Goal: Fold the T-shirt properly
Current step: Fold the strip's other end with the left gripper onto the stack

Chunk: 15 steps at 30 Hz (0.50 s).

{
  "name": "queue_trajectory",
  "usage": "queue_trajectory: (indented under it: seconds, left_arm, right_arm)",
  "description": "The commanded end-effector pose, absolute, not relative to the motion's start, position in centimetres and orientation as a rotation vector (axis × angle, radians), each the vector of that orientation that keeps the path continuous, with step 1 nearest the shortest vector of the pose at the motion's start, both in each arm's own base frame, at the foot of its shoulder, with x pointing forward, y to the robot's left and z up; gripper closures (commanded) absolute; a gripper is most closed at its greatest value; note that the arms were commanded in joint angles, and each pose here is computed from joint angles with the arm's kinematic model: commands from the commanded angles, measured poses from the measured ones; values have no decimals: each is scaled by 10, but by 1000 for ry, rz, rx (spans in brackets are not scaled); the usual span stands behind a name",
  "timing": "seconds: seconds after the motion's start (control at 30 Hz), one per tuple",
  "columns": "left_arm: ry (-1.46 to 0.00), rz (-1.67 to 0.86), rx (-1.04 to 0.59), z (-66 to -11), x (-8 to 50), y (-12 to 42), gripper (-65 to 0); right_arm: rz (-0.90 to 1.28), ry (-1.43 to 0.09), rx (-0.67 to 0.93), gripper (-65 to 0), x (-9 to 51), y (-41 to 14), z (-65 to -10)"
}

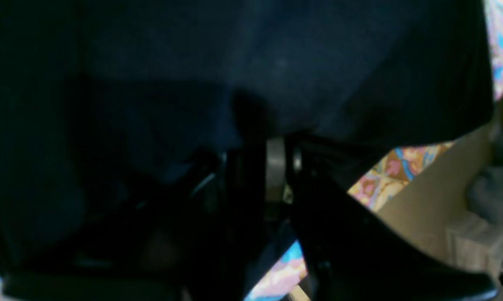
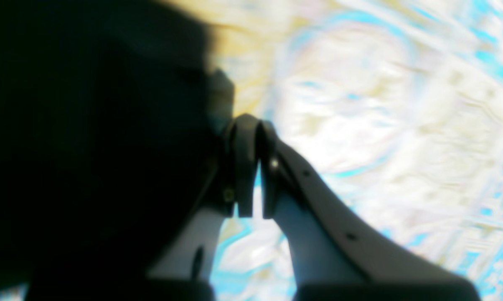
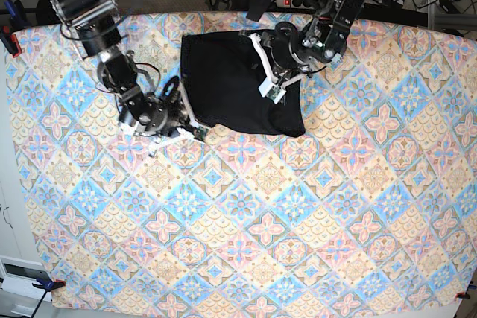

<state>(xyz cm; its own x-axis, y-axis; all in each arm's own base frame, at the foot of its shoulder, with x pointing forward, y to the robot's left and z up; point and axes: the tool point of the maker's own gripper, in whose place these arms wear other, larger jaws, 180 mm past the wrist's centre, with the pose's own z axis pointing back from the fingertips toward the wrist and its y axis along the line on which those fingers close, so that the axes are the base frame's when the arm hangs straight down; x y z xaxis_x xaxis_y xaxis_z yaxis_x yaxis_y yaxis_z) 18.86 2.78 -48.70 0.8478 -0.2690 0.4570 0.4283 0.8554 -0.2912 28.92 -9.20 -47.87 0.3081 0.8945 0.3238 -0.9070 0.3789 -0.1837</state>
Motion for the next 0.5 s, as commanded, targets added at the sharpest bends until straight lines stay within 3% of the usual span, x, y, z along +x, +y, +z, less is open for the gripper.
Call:
queue_trajectory:
  seconds: [0.0,0.27,0.47]
  left_arm:
    - [-414,-372,-180,-502,208,71,-117]
    - [-545,-398,-130,-470,277,75,-118]
    - [-564,-407,-158,-462,267,66,-118]
  right_arm:
    - [1202,-394,-19,-24,293,-107,-473]
    - [1239,-390,-49,-24,266,-111,-462]
    - [1201,-411,-67,-23,274,-120,-455]
